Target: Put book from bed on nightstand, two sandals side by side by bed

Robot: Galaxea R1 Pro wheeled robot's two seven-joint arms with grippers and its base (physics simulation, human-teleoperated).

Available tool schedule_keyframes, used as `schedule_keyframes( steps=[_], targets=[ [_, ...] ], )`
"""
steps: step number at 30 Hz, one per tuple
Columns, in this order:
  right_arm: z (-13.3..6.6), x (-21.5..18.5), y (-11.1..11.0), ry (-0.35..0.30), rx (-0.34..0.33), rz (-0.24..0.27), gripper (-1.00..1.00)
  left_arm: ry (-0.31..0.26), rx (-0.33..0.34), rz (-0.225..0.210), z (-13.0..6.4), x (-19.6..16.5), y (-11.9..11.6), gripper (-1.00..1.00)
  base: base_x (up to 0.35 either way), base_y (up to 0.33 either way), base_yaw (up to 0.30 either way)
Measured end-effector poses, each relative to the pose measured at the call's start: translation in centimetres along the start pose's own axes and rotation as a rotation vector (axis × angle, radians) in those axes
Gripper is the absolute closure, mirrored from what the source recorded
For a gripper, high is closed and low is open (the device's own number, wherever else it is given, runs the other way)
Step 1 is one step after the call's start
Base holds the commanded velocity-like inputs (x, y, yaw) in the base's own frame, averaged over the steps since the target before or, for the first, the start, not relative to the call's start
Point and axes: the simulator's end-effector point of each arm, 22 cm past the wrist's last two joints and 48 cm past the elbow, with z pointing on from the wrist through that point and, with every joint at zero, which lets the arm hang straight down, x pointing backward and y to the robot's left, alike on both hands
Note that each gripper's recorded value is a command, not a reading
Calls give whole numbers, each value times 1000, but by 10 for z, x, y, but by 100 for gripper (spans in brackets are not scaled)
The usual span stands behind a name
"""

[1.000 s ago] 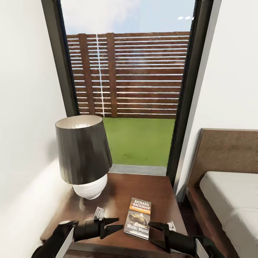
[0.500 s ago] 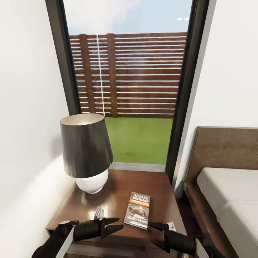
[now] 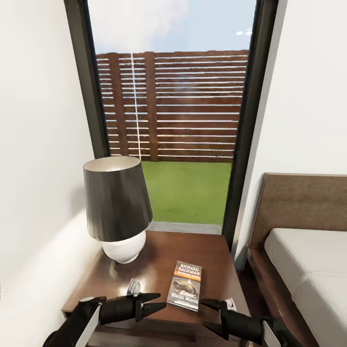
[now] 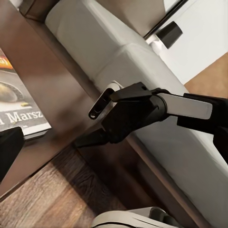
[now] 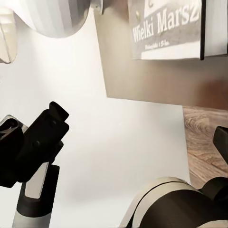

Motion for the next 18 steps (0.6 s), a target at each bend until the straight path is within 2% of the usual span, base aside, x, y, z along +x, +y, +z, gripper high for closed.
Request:
schedule_keyframes(
  steps=[3,18],
  targets=[
    [-1,-1,6,-2,-5,-12,-100,-3,1,12,-1,-4,-4,-100,0,0,0],
    [-5,-7,41,-5,-9,-19,-100,-3,-1,11,-2,-34,-21,-100,0,0,0]
  ],
)
